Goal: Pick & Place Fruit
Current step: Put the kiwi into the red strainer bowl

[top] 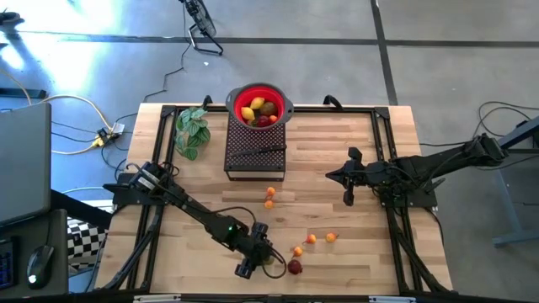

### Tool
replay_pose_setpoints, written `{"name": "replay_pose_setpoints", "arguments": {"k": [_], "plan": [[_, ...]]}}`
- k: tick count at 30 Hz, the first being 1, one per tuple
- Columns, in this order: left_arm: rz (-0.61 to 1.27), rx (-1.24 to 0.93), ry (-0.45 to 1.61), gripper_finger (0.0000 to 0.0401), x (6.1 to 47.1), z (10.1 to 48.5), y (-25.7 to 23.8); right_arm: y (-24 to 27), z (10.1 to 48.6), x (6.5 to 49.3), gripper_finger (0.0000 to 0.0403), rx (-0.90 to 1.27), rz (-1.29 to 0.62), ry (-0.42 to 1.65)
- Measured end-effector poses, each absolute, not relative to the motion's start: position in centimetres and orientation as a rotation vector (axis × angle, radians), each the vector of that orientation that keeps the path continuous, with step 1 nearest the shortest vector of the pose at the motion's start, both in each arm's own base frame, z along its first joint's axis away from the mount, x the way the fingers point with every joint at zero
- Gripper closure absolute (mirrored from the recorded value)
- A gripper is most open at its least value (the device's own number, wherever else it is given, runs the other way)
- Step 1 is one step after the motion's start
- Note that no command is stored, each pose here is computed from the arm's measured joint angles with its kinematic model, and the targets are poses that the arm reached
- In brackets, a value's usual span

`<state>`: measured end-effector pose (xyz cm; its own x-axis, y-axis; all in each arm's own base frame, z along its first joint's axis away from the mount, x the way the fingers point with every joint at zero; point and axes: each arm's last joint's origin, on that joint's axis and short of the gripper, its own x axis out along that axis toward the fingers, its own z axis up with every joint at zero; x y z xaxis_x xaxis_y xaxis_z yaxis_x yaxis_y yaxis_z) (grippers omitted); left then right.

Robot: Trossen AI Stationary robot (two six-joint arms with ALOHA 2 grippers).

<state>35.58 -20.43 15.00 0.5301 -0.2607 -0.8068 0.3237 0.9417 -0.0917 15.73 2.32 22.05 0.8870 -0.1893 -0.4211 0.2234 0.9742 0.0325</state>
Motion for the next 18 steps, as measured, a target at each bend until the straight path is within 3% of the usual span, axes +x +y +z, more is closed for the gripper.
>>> {"name": "replay_pose_setpoints", "arguments": {"k": [7,14,18], "plan": [[-0.348,0.066,0.946,0.0138,35.62,15.03,-20.45,2.32,22.06,15.73,0.0399,0.081,-0.215,0.429],[-0.349,0.063,0.936,0.0185,35.69,15.09,-20.49,2.32,22.05,15.73,0.0399,0.073,-0.213,0.43],[-0.35,0.055,0.924,0.0181,35.78,15.17,-20.54,2.31,22.06,15.72,0.0399,0.07,-0.217,0.43]]}}
